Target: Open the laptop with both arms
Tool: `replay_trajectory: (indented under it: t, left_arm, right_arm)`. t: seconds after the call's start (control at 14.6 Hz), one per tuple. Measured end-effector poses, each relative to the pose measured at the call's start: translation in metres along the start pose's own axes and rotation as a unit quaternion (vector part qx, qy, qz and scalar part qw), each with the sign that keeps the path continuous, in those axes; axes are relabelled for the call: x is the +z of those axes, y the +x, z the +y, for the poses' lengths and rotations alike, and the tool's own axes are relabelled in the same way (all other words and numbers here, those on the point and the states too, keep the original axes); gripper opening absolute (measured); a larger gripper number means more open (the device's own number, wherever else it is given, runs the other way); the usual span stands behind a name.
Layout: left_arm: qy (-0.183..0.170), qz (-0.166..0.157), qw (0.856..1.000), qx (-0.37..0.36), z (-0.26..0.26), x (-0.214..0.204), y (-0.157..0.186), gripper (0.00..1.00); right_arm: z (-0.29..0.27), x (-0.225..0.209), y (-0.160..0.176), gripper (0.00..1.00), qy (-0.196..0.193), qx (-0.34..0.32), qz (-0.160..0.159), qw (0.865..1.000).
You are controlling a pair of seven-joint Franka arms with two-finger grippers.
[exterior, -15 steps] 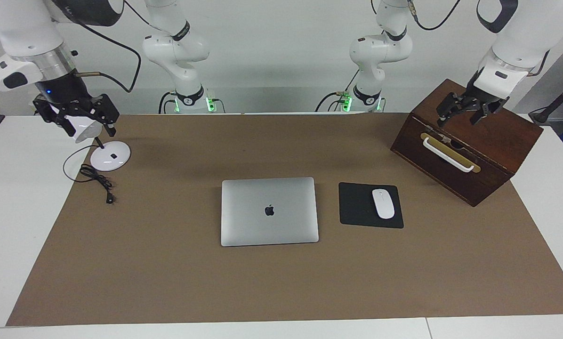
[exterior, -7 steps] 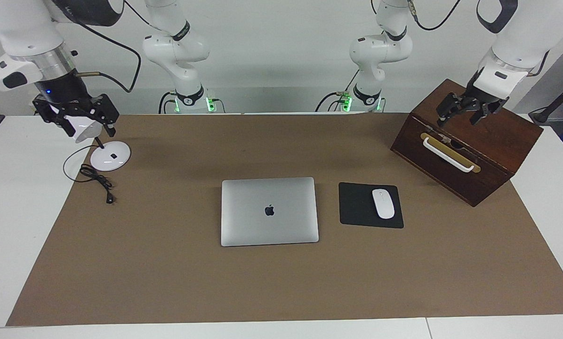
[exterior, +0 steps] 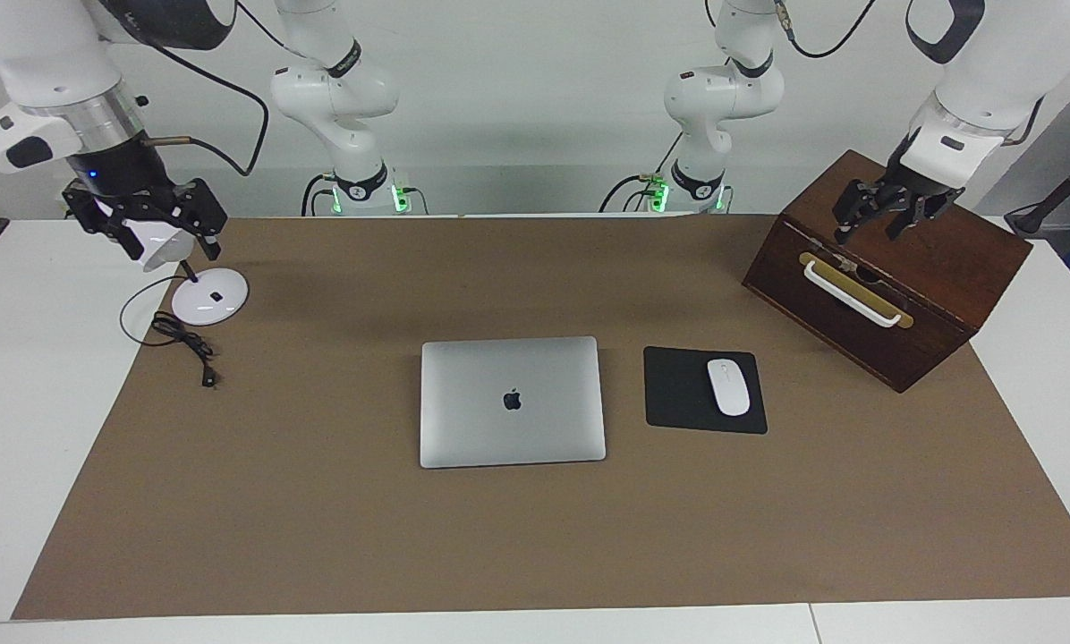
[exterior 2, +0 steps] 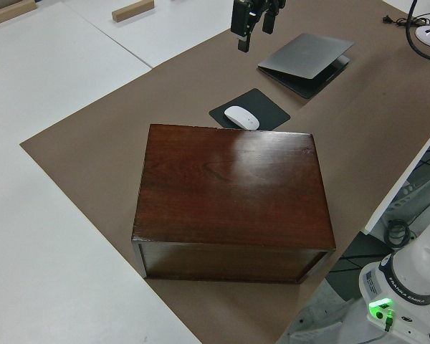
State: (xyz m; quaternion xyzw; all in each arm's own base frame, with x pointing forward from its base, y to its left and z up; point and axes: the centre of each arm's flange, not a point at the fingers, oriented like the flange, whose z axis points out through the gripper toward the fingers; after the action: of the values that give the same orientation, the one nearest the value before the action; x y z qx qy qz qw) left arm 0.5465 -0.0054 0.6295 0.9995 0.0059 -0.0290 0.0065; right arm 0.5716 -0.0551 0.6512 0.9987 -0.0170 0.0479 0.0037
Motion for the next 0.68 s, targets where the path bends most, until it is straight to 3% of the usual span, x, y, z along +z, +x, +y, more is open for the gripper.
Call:
replay_trajectory:
  t: [0.34,0.41,0.68]
  left_arm:
    - [0.0,0.0,1.0,-0.001,-0.0011,-0.0001,0.0001,0.08]
    - [0.0,0.0,1.0,-0.001,-0.001,-0.0001,0.0001,0.01]
    - [0.0,0.002,1.0,0.0,0.0,0.0001,0.0006,0.01]
  right_arm:
    - [0.0,0.0,0.0,1.0,0.0,0.0,0.0,1.0]
    - [-0.0001,0.0,0.0,1.0,0.0,0.0,0.0,1.0]
    - [-0.0039,-0.0011,0.0015,1.0,0.0,0.018,0.006,1.0]
